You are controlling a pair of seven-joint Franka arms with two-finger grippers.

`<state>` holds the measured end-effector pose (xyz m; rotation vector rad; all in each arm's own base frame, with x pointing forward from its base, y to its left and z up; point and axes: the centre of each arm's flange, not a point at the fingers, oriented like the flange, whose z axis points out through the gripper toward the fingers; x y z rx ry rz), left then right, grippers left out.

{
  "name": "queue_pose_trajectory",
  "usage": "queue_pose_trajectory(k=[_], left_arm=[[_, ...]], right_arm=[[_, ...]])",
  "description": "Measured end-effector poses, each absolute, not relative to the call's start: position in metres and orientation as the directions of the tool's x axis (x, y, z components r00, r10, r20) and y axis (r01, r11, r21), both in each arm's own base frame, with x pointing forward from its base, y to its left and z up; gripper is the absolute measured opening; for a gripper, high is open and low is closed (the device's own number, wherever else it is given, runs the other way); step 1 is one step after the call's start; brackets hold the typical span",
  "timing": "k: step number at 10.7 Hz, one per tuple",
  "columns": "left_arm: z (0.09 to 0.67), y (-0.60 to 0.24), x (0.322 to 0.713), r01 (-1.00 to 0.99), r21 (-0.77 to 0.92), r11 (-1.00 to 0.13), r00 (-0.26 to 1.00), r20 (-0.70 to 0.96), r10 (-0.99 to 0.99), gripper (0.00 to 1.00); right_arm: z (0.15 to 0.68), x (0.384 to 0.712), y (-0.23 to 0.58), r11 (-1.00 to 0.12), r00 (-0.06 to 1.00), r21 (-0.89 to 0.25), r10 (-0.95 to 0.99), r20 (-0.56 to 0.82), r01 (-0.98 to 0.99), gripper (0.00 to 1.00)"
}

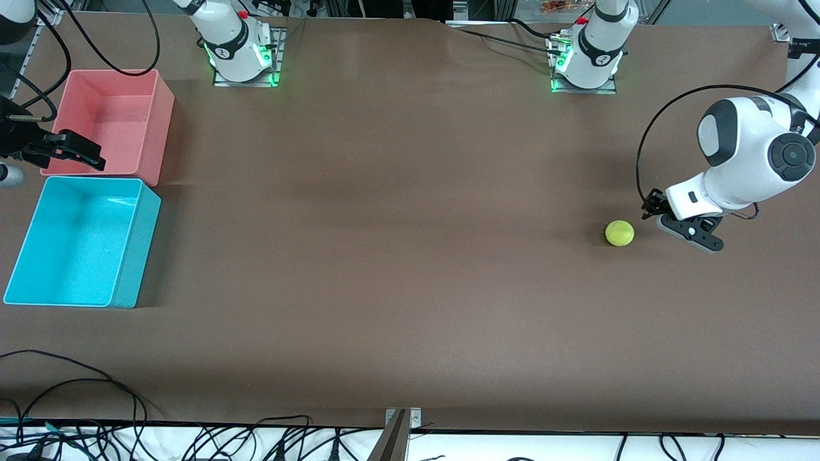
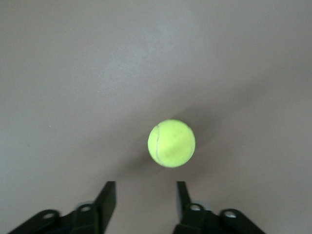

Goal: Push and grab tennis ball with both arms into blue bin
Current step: 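Move the left gripper down over the yellow-green tennis ball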

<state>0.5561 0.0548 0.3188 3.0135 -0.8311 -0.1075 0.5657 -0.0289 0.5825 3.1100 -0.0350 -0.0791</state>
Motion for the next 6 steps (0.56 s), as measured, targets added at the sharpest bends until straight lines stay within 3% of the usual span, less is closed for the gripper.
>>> queue_pose_trajectory(k=[4,6], left_arm=[[0.311,0.071,0.555,-0.673,0.039,-0.739,0.736,-0.058,-0.674,0.04],[0.299,0.079,0.559,-0.768,0.015,-0.640,0.639,-0.039,-0.768,0.01]], right_arm=[[0.578,0.566,-0.029,-0.999,0.997,0.030,-0.023,-0.070,-0.021,1.00],[0.577,0.566,-0.028,-0.999,0.997,0.030,-0.022,-0.076,-0.020,1.00]])
